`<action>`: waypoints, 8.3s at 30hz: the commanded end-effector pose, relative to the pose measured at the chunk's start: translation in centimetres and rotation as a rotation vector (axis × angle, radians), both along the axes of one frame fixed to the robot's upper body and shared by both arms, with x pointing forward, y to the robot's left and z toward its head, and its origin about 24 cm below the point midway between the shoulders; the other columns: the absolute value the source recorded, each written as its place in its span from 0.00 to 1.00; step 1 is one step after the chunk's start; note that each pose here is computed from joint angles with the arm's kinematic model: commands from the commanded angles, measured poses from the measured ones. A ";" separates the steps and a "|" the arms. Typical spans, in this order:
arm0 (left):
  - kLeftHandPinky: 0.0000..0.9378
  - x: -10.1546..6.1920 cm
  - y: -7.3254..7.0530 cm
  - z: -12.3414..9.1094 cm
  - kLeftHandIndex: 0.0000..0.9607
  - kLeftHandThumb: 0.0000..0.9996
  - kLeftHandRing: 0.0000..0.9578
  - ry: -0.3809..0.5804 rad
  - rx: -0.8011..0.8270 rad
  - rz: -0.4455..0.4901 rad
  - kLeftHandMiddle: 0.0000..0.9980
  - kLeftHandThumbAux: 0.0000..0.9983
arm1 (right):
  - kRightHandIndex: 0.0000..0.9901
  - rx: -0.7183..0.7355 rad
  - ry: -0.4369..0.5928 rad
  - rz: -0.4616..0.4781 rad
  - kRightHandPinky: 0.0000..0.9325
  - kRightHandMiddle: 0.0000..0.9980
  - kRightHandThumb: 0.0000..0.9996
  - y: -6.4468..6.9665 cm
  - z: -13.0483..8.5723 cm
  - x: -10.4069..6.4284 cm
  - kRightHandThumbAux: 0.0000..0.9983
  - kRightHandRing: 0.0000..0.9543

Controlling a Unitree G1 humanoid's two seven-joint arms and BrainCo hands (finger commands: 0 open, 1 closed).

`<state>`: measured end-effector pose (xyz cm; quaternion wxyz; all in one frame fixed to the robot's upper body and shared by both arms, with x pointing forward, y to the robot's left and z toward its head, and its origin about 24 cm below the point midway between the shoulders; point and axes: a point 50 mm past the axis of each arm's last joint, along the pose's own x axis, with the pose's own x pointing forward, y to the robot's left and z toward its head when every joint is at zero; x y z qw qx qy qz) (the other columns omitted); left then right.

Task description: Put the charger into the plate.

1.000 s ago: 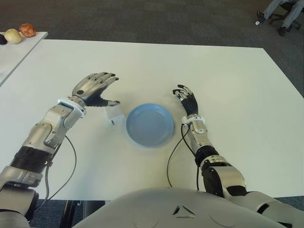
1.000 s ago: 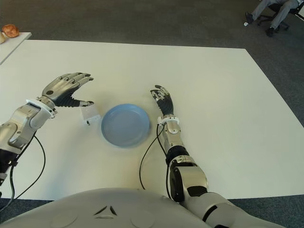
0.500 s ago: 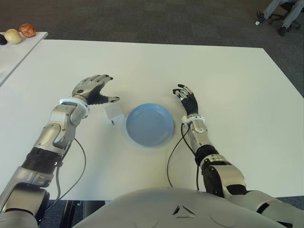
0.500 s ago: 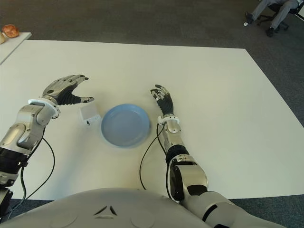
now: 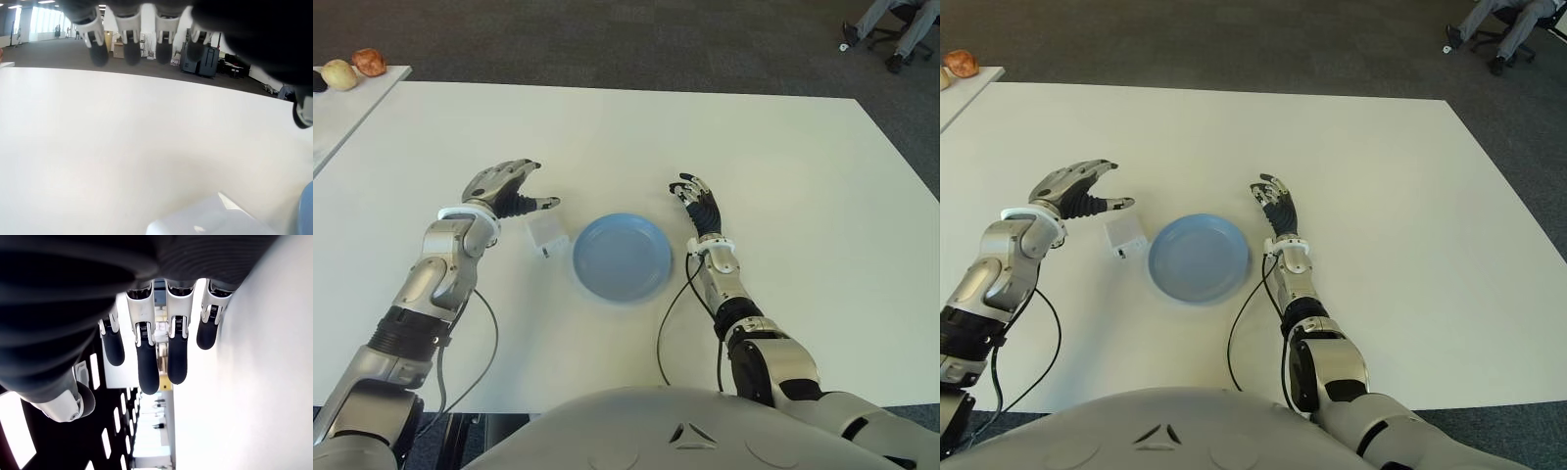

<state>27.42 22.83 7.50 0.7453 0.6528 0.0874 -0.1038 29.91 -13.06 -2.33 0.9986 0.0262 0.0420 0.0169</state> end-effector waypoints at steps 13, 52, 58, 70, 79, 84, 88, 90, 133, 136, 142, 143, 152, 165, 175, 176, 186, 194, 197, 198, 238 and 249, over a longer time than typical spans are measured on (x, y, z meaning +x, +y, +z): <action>0.00 -2.1 0.8 -2.8 0.00 0.16 0.00 0.052 0.065 -0.032 0.00 0.25 | 0.22 0.004 0.156 -0.018 0.17 0.38 0.00 0.0 -3.0 -2.2 0.60 0.31; 0.00 -4.1 0.1 -5.5 0.00 0.16 0.00 0.041 0.078 -0.156 0.00 0.24 | 0.21 0.002 0.151 -0.020 0.18 0.38 0.00 0.0 -3.0 -2.3 0.60 0.31; 0.00 -3.9 -0.1 -6.2 0.00 0.17 0.00 0.049 0.070 -0.158 0.00 0.25 | 0.21 0.009 0.153 -0.018 0.20 0.38 0.00 -0.1 -3.0 -2.3 0.60 0.32; 0.00 -3.5 -0.4 -7.0 0.00 0.15 0.00 0.076 0.070 -0.160 0.00 0.25 | 0.21 0.025 0.144 -0.014 0.19 0.38 0.00 -0.1 -2.9 -2.3 0.61 0.32; 0.00 -3.1 -0.4 -7.7 0.00 0.15 0.00 0.110 0.076 -0.141 0.00 0.25 | 0.23 0.026 0.131 -0.008 0.19 0.38 0.00 0.0 -2.8 -2.4 0.61 0.32; 0.00 -2.8 -0.5 -8.0 0.00 0.15 0.00 0.125 0.076 -0.132 0.00 0.25 | 0.24 0.025 0.132 -0.009 0.19 0.39 0.00 0.0 -2.8 -2.4 0.62 0.32; 0.00 -2.6 -0.5 -8.1 0.00 0.15 0.00 0.133 0.072 -0.125 0.00 0.26 | 0.24 0.024 0.132 -0.012 0.18 0.39 0.00 0.0 -2.8 -2.4 0.61 0.32; 0.00 -2.5 -0.5 -8.2 0.00 0.15 0.00 0.137 0.070 -0.122 0.00 0.26 | 0.24 0.023 0.131 -0.013 0.18 0.39 0.00 0.0 -2.8 -2.4 0.61 0.32; 0.47 -1.9 0.6 -8.3 0.21 0.39 0.43 0.120 0.064 -0.136 0.37 0.40 | 0.25 0.017 0.134 -0.006 0.15 0.38 0.00 -0.1 -2.9 -2.4 0.56 0.31; 0.57 -1.7 0.7 -8.3 0.34 0.53 0.57 0.096 0.082 -0.146 0.53 0.44 | 0.24 0.017 0.141 -0.007 0.16 0.38 0.00 -0.2 -2.9 -2.4 0.56 0.31; 0.73 -1.6 0.8 -8.3 0.44 0.71 0.75 0.063 0.107 -0.140 0.71 0.66 | 0.24 0.021 0.147 -0.010 0.17 0.38 0.00 -0.2 -3.0 -2.4 0.57 0.31; 0.77 -1.5 0.8 -8.4 0.45 0.72 0.78 0.053 0.109 -0.133 0.74 0.67 | 0.24 0.021 0.148 -0.011 0.17 0.38 0.00 -0.2 -3.0 -2.4 0.57 0.31; 0.90 -1.5 0.5 -8.1 0.46 0.74 0.86 0.002 0.095 -0.077 0.83 0.69 | 0.24 0.015 0.151 -0.017 0.17 0.37 0.00 -0.2 -3.0 -2.4 0.56 0.31; 0.89 -1.6 0.4 -7.3 0.46 0.75 0.89 -0.031 0.065 -0.066 0.86 0.70 | 0.24 0.019 0.155 -0.012 0.18 0.38 0.00 -0.2 -3.0 -2.3 0.57 0.31; 0.90 -1.6 0.2 -6.4 0.46 0.75 0.89 -0.067 0.022 -0.086 0.85 0.70 | 0.24 0.026 0.154 -0.016 0.18 0.38 0.00 -0.2 -3.0 -2.3 0.57 0.31; 0.90 -1.6 0.2 -6.4 0.46 0.75 0.89 -0.069 0.020 -0.087 0.85 0.70 | 0.24 0.026 0.154 -0.016 0.18 0.38 0.00 -0.2 -3.0 -2.3 0.57 0.31; 0.89 0.2 0.0 -1.5 0.46 0.75 0.88 -0.208 -0.002 -0.124 0.85 0.70 | 0.24 0.032 0.154 -0.011 0.19 0.38 0.00 -0.2 -3.0 -2.3 0.56 0.31; 0.89 0.6 -1.2 4.3 0.46 0.75 0.88 -0.338 -0.032 -0.140 0.85 0.70 | 0.24 0.034 0.156 -0.009 0.20 0.38 0.00 -0.2 -3.1 -2.3 0.56 0.32; 0.89 0.3 -1.4 5.7 0.46 0.75 0.89 -0.366 -0.044 -0.141 0.86 0.70 | 0.24 0.038 0.155 -0.009 0.20 0.38 0.00 -0.2 -3.1 -2.3 0.56 0.32; 0.89 0.2 -1.5 5.9 0.46 0.75 0.89 -0.371 -0.046 -0.141 0.86 0.70 | 0.24 0.039 0.154 -0.010 0.20 0.38 0.00 -0.2 -3.1 -2.3 0.56 0.32; 0.92 -1.7 -9.8 3.8 0.46 0.75 0.90 -0.266 -0.127 -0.359 0.87 0.70 | 0.17 0.061 0.141 -0.020 0.16 0.29 0.00 0.4 -2.8 -2.2 0.55 0.24; 0.91 -2.2 -11.8 1.0 0.46 0.75 0.90 -0.226 -0.164 -0.406 0.87 0.70 | 0.15 0.073 0.139 -0.023 0.15 0.25 0.00 0.5 -2.8 -2.3 0.55 0.21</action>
